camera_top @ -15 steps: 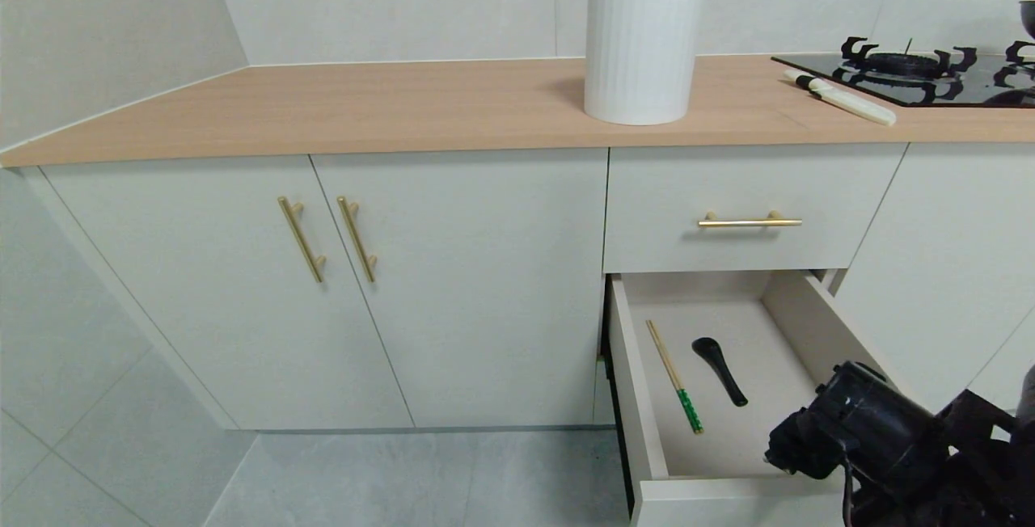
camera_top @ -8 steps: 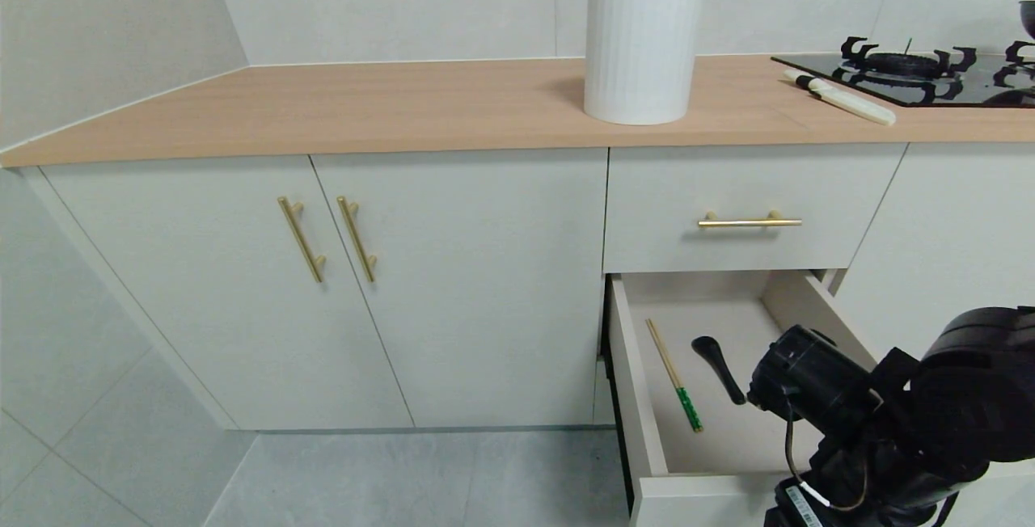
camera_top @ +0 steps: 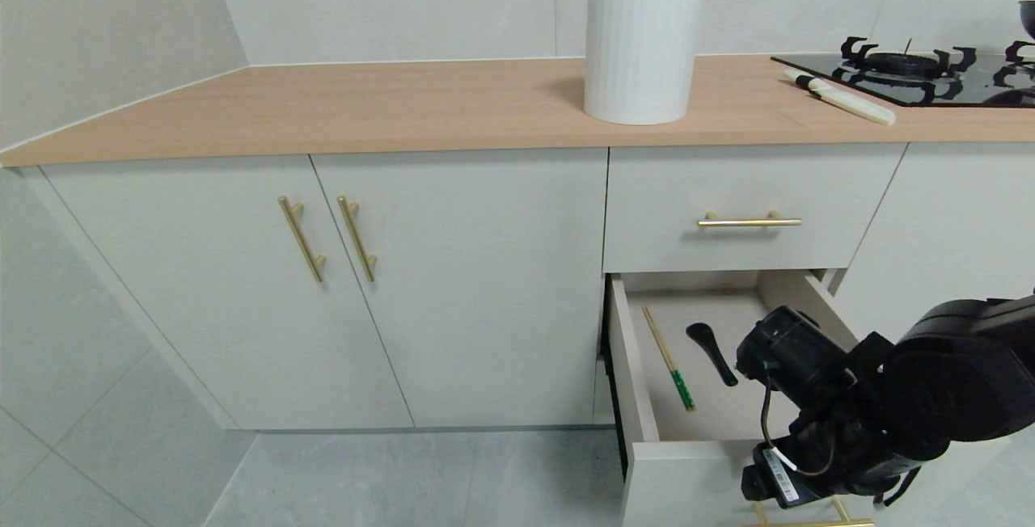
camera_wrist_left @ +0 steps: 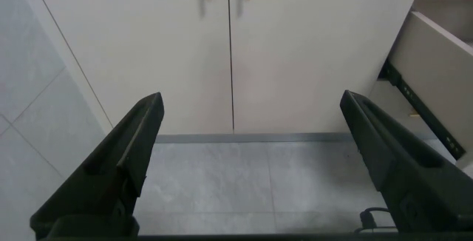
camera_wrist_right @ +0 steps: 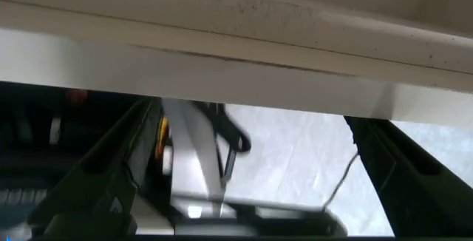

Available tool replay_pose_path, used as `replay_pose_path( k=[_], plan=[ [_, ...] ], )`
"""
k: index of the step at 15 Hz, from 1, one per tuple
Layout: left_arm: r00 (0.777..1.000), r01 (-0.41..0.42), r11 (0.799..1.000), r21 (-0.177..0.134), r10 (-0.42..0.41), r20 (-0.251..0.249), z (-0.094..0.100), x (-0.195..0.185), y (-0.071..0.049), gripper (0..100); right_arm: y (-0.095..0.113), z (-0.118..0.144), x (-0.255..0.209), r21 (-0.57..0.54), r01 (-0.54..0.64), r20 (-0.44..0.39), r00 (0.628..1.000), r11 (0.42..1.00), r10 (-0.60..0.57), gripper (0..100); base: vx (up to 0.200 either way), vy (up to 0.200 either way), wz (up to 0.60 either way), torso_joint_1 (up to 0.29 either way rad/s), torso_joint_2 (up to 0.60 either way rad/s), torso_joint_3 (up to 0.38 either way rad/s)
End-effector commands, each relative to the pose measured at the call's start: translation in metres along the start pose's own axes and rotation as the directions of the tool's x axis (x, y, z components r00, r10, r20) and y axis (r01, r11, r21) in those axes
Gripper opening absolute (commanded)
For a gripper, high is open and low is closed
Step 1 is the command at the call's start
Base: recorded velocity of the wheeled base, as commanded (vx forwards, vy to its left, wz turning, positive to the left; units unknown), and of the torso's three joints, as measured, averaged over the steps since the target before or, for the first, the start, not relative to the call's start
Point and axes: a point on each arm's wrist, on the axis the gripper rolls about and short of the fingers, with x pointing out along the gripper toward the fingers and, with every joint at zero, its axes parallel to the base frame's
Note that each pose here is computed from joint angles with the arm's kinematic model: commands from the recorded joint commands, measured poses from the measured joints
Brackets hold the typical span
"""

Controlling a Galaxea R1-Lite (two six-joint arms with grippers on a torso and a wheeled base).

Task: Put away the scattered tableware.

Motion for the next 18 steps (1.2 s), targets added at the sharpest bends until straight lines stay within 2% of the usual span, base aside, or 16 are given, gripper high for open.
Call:
replay_pose_path(
  k=[1,8,11,16,18],
  plan=[
    [1.0,0.0,1.0,0.0,0.0,0.0,0.0,0.0,0.0,100,-0.002,0.002,0.005,0.019,0.013,0.022,1.0,1.0,-0.013,100,0.0,0.0,0.0,0.0,0.0,0.0],
    [1.0,0.0,1.0,0.0,0.0,0.0,0.0,0.0,0.0,100,-0.027,0.038,0.036,0.2,-0.02,0.219,0.975,0.979,-0.024,100,0.0,0.0,0.0,0.0,0.0,0.0],
    [1.0,0.0,1.0,0.0,0.0,0.0,0.0,0.0,0.0,100,-0.027,0.038,0.043,0.216,-0.046,0.287,0.958,0.975,-0.018,100,0.0,0.0,0.0,0.0,0.0,0.0],
    [1.0,0.0,1.0,0.0,0.0,0.0,0.0,0.0,0.0,100,-0.029,0.041,0.052,0.206,-0.093,0.462,0.887,0.974,-0.013,100,0.0,0.0,0.0,0.0,0.0,0.0],
    [1.0,0.0,1.0,0.0,0.0,0.0,0.0,0.0,0.0,100,-0.029,0.045,0.061,0.219,-0.099,0.487,0.873,0.971,-0.021,100,0.0,0.0,0.0,0.0,0.0,0.0]
  ],
)
